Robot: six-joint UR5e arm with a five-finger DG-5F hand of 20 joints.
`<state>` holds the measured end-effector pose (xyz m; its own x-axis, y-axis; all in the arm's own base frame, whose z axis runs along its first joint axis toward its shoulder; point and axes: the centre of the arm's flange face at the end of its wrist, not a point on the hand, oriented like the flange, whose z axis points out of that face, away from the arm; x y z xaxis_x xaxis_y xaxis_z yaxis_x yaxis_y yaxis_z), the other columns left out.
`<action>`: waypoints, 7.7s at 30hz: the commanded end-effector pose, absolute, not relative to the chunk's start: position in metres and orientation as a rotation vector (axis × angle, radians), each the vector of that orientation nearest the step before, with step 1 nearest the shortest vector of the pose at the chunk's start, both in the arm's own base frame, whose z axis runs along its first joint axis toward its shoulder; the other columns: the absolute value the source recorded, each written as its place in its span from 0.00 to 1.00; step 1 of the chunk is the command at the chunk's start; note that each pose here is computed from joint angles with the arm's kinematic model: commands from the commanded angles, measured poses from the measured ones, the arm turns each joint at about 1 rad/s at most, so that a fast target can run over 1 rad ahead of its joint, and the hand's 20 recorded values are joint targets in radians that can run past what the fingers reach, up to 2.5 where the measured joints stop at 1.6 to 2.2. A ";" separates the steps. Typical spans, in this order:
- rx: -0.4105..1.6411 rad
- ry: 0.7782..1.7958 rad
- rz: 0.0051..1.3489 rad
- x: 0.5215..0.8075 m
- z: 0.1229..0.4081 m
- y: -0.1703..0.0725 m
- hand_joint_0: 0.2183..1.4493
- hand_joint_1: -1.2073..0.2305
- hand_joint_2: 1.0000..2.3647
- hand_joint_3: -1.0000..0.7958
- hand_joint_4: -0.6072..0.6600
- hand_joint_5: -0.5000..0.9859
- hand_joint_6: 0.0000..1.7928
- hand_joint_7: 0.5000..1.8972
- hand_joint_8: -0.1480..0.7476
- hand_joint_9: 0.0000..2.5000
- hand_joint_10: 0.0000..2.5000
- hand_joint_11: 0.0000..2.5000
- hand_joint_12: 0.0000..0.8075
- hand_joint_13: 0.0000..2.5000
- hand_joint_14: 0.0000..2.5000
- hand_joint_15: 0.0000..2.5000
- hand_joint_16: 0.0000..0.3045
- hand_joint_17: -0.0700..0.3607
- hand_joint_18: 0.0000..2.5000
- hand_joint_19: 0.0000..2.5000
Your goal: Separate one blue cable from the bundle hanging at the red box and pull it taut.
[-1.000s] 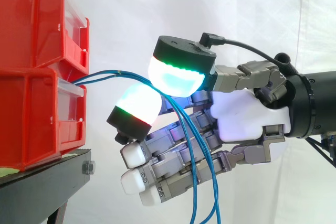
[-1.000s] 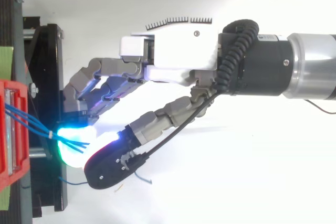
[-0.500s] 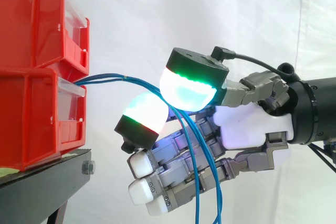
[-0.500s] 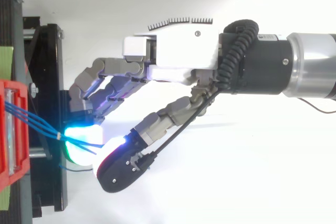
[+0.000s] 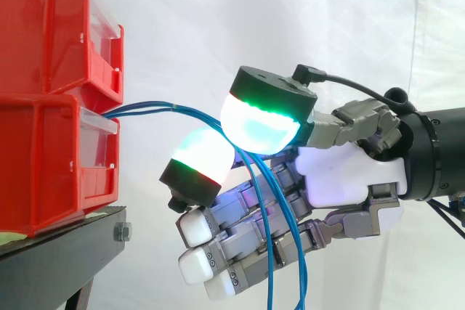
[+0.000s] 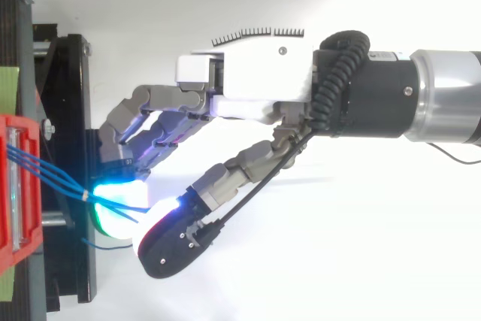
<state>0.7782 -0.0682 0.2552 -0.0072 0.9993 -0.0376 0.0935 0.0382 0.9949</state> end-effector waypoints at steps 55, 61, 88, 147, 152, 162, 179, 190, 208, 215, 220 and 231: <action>1.240 1.308 1.142 0.778 0.255 -0.067 0.30 0.29 0.01 0.45 0.51 0.24 0.48 0.42 0.52 0.37 0.01 0.31 0.39 0.30 0.00 0.11 0.10 0.32 0.26 0.08; 1.240 1.308 1.142 0.778 0.255 -0.067 0.35 0.22 0.01 0.43 0.45 0.22 0.50 0.43 0.48 0.35 0.01 0.31 0.35 0.29 0.00 0.12 0.08 0.30 0.25 0.10; 1.203 1.331 1.094 0.774 0.243 -0.075 0.29 0.48 0.00 0.28 0.52 0.25 0.47 0.42 0.49 0.40 0.01 0.31 0.35 0.32 0.01 0.13 0.09 0.30 0.28 0.12; 1.165 1.332 1.081 0.776 0.245 -0.074 0.28 0.30 0.01 0.43 0.42 0.27 0.48 0.57 0.50 0.40 0.01 0.29 0.39 0.33 0.01 0.15 0.12 0.35 0.31 0.13; 1.166 1.334 1.081 0.776 0.245 -0.074 0.38 0.20 0.01 0.39 0.41 0.24 0.51 0.51 0.47 0.36 0.01 0.31 0.36 0.31 0.01 0.16 0.10 0.32 0.29 0.14; 1.159 1.338 1.074 0.776 0.244 -0.074 0.37 0.16 0.00 0.28 0.40 0.26 0.51 0.58 0.46 0.38 0.01 0.31 0.36 0.32 0.01 0.16 0.10 0.32 0.30 0.13; 1.157 1.337 1.074 0.776 0.245 -0.074 0.17 0.37 0.00 0.28 0.48 0.28 0.47 0.46 0.51 0.41 0.01 0.30 0.41 0.34 0.01 0.16 0.13 0.36 0.32 0.13; 1.152 1.338 1.071 0.776 0.245 -0.073 0.29 0.33 0.01 0.40 0.46 0.27 0.47 0.55 0.50 0.41 0.01 0.30 0.40 0.33 0.01 0.16 0.12 0.35 0.31 0.15; 1.156 1.341 1.070 0.776 0.245 -0.074 0.39 0.19 0.00 0.28 0.36 0.23 0.52 0.54 0.45 0.36 0.01 0.32 0.36 0.31 0.01 0.16 0.10 0.33 0.30 0.13; 1.152 1.340 1.069 0.776 0.245 -0.074 0.30 0.14 0.00 0.28 0.46 0.25 0.51 0.46 0.46 0.37 0.01 0.31 0.36 0.32 0.01 0.17 0.10 0.33 0.30 0.14; 1.145 1.344 1.063 0.776 0.245 -0.074 0.21 0.18 0.00 0.28 0.49 0.26 0.50 0.40 0.48 0.38 0.01 0.31 0.39 0.33 0.01 0.17 0.12 0.35 0.32 0.14; 1.141 1.345 1.062 0.776 0.245 -0.073 0.31 0.46 0.00 0.28 0.49 0.26 0.47 0.44 0.47 0.39 0.01 0.32 0.37 0.32 0.01 0.17 0.11 0.33 0.30 0.17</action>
